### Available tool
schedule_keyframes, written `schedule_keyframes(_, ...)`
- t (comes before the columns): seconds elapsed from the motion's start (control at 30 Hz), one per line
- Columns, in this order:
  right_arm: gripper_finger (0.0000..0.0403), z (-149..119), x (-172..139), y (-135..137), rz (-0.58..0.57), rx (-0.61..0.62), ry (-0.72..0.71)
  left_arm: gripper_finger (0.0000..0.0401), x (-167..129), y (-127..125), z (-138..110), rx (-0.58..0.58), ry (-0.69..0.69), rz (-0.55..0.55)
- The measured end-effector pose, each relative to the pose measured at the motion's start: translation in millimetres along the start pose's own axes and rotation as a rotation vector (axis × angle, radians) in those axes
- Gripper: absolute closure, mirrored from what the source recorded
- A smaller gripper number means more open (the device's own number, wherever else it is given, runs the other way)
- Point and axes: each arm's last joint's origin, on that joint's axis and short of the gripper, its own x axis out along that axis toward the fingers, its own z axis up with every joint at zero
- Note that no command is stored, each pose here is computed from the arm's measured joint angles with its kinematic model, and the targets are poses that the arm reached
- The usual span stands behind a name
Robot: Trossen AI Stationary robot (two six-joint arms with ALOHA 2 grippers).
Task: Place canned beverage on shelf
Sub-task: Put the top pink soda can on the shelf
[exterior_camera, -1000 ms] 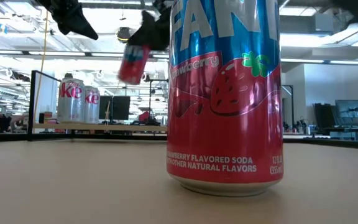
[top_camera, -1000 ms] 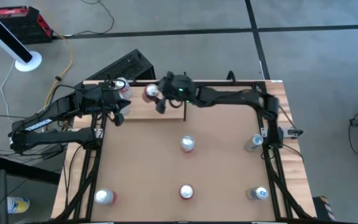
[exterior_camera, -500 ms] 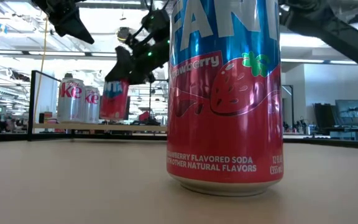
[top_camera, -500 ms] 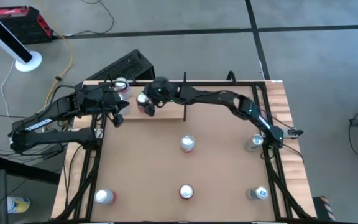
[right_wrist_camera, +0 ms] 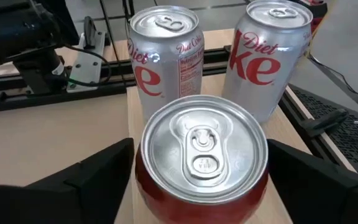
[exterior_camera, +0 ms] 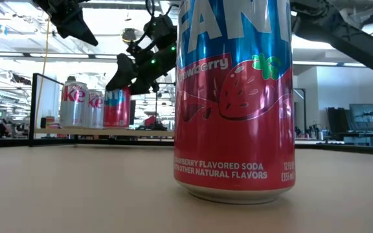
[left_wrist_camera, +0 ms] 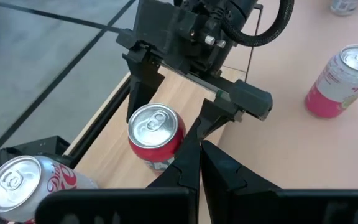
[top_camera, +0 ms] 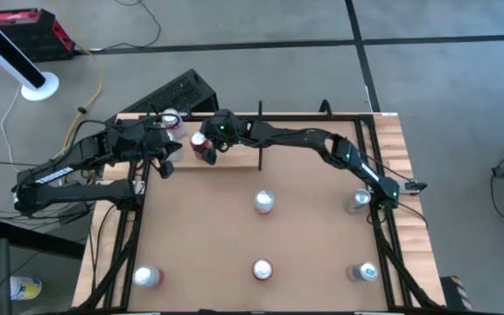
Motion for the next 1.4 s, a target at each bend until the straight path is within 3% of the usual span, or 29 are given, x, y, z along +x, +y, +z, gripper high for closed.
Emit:
schedule_keyframes(0.37,0.002,16.1,-12.3,-2.8,-0.008,-0.023,-0.052,0.0401,0.0,0.0,-0.6,0.001,0.006,0.0)
schedule_keyframes(0.63,0.0017,57.3,-67.3,1.7,-0.007,-0.08,-0.021,0.0401,1.8,-0.4,-2.7,-0.021,0.018,-0.001)
schedule_keyframes(0.83,0.0018,76.7,-121.9,10.4,0.026,-0.141,0.058,0.0401,28.1,-5.8,-20.9,-0.017,0.093,-0.012)
schedule_keyframes(1.07,0.0028,58.7,-171.2,13.0,0.025,-0.142,0.113,0.0401,71.5,-16.1,-27.4,0.077,0.162,-0.117)
schedule_keyframes(1.2,0.0032,30.2,-201.7,14.8,0.003,-0.114,0.082,0.0401,90.2,-19.1,-27.0,0.116,0.228,-0.125)
schedule_keyframes(1.4,0.0033,-23.6,-250.4,33.2,-0.06,-0.077,-0.125,0.0401,110.1,-12.3,-19.8,0.162,0.289,-0.05)
